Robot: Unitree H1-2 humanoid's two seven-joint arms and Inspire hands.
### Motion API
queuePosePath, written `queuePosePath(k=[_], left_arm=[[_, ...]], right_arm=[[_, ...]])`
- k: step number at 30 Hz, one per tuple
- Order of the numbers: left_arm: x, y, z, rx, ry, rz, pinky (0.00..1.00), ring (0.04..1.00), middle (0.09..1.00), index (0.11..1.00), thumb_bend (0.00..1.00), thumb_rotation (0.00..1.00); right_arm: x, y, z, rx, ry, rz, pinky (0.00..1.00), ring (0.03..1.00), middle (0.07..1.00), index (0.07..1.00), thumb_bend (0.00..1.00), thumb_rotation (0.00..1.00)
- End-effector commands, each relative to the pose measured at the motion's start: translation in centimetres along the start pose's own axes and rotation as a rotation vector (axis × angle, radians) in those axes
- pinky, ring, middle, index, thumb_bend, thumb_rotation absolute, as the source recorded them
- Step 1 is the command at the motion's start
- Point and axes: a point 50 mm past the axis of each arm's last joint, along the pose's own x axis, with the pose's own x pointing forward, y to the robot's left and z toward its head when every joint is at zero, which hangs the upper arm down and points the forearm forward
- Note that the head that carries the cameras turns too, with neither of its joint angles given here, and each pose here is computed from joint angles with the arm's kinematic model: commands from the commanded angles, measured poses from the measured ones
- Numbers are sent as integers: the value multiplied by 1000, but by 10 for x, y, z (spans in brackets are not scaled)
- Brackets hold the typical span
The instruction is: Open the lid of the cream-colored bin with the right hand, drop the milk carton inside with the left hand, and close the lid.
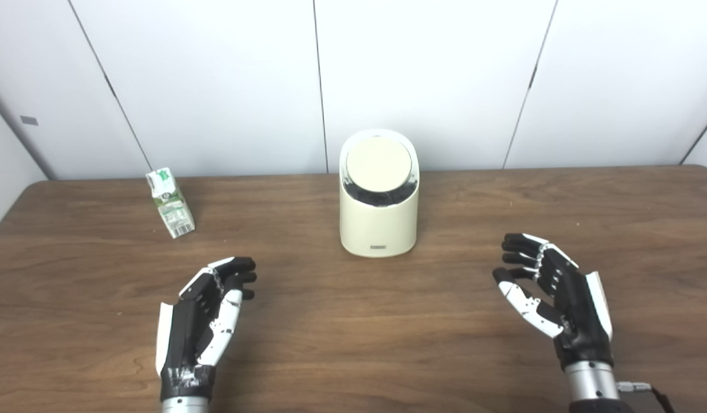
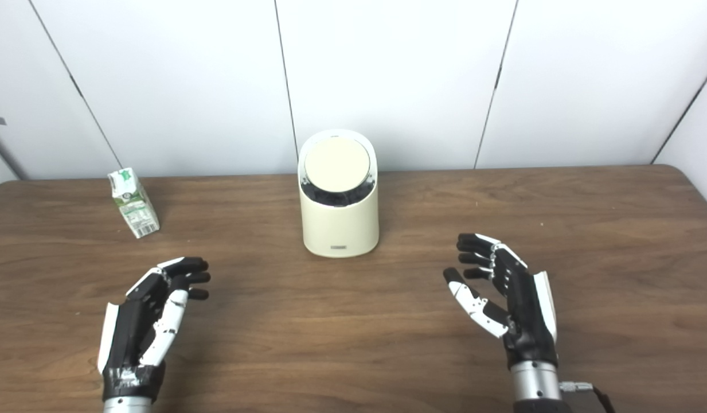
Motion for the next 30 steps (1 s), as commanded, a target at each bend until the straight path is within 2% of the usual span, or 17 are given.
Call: queuePosePath(k=[1, 8, 16, 21, 23, 24, 25, 27, 29, 30], left_arm=[[4, 1, 8, 0, -61, -3, 585, 671, 698, 688, 279, 521], [4, 1, 9, -7, -55, -2, 586, 672, 698, 687, 286, 513], [4, 1, 9, -7, -59, -4, 580, 670, 696, 686, 278, 505], [5, 2, 7, -5, -58, -3, 585, 673, 697, 687, 269, 507], [5, 2, 7, -1, -56, -1, 584, 673, 698, 687, 265, 504], [5, 3, 7, 2, -56, 1, 582, 671, 697, 685, 265, 504], [6, 3, 6, 3, -54, 3, 581, 670, 696, 685, 265, 503], [7, 5, 5, -1, -53, 4, 585, 670, 697, 685, 271, 505], [7, 6, 4, -3, -53, 5, 589, 671, 696, 685, 283, 507], [7, 6, 3, 0, -53, 6, 590, 671, 696, 685, 284, 507]], right_arm=[[5, 0, 12, 17, -59, -13, 605, 686, 706, 686, 226, 197], [6, 0, 10, 6, -74, -1, 593, 679, 702, 683, 230, 227], [6, 0, 10, 7, -66, 1, 600, 689, 709, 685, 226, 214], [6, 3, 13, 101, -48, -27, 610, 687, 704, 686, 254, 260], [7, 2, 16, 109, -63, -21, 629, 705, 716, 701, 249, 321], [8, 1, 18, 110, -74, -17, 668, 751, 758, 740, 260, 466], [10, 1, 21, 110, -87, -10, 692, 781, 785, 765, 267, 567], [14, 1, 30, 116, -109, 16, 771, 852, 854, 834, 280, 698], [19, 1, 37, 108, -123, 37, 864, 919, 918, 909, 360, 780], [22, 1, 42, 100, -132, 48, 870, 923, 921, 915, 369, 784]])
